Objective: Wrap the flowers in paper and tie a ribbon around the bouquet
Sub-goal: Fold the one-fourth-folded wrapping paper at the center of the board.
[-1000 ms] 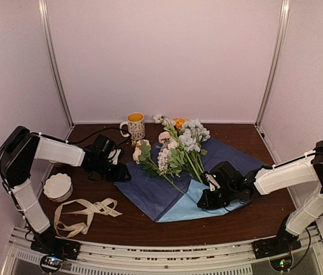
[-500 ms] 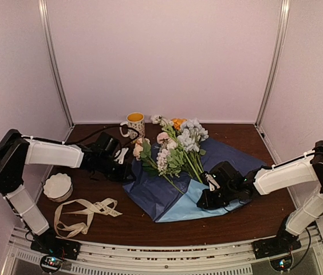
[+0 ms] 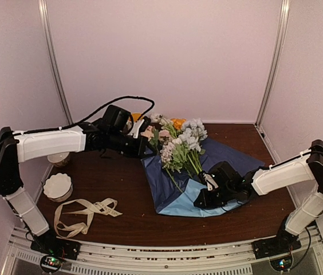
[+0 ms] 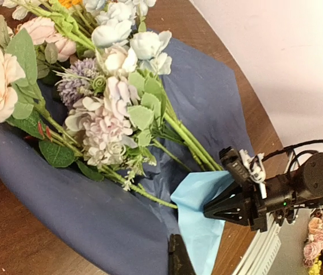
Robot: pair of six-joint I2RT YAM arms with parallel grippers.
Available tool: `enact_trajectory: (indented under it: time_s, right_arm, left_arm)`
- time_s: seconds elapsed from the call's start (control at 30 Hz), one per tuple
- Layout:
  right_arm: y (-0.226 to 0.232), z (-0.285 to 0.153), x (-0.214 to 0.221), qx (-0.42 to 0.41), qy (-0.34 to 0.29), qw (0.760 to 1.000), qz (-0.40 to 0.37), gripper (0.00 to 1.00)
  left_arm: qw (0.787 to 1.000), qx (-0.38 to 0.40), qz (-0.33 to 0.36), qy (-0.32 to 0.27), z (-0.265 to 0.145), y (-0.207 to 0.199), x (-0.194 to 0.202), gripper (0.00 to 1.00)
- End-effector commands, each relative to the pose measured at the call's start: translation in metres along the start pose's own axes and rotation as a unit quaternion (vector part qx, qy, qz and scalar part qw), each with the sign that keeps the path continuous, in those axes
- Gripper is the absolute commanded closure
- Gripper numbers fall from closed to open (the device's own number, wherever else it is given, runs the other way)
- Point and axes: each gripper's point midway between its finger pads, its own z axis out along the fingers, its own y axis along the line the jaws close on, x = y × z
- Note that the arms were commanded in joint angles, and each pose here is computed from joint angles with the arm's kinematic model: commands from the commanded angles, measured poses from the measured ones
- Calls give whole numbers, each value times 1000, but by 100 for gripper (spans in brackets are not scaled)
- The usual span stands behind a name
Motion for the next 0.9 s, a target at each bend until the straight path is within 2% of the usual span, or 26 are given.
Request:
enact_trajectory:
  time_s: [0.0, 0.27, 0.53, 0.87]
  right_arm:
    - [-20, 11, 23, 29, 38, 999, 7, 92]
    - [-24, 12, 30, 30, 48, 998, 6, 92]
    - [0, -14, 10, -3, -4, 999, -40, 89]
    - [24, -34, 5, -27, -32, 994, -99, 80]
  left_arm:
    - [999, 43, -3, -8, 7, -24, -20, 100]
    - [998, 51, -30, -15, 31, -28, -40, 100]
    - [998, 26, -64, -13, 54, -8, -35, 100]
    - [997, -5, -80, -11, 75, 11, -35, 100]
